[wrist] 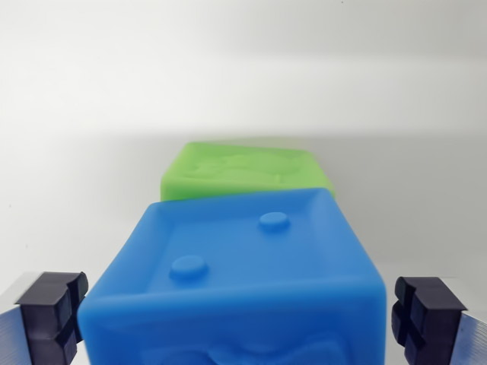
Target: Stack cube
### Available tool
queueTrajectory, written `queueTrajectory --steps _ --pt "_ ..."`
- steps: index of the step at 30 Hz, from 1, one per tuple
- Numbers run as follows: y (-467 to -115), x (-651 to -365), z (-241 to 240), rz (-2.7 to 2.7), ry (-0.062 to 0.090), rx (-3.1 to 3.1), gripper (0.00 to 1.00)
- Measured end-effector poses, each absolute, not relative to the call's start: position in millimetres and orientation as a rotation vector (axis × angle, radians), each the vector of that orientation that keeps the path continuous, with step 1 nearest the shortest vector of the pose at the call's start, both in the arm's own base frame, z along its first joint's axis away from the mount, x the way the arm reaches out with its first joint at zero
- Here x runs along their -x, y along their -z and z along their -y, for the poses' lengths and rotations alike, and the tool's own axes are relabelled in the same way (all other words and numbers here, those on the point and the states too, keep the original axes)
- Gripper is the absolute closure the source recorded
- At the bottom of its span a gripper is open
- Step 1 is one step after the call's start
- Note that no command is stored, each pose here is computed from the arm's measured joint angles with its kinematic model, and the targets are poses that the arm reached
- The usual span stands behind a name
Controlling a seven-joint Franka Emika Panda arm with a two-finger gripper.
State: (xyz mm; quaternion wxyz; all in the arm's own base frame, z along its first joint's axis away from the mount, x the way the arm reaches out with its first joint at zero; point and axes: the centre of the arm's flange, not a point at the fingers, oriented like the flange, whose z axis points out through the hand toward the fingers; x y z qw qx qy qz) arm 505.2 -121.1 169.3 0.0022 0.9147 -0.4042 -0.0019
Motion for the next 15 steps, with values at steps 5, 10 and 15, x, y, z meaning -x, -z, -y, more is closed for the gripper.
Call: queueTrajectory --steps 5,10,15 --pt "-171 -505 121 1.268 0.005 -2.87 0.0" --pt "-179 -506 121 1.269 0.002 -2.871 0.0" --pt "-190 -506 121 1.27 0.002 -2.872 0.0"
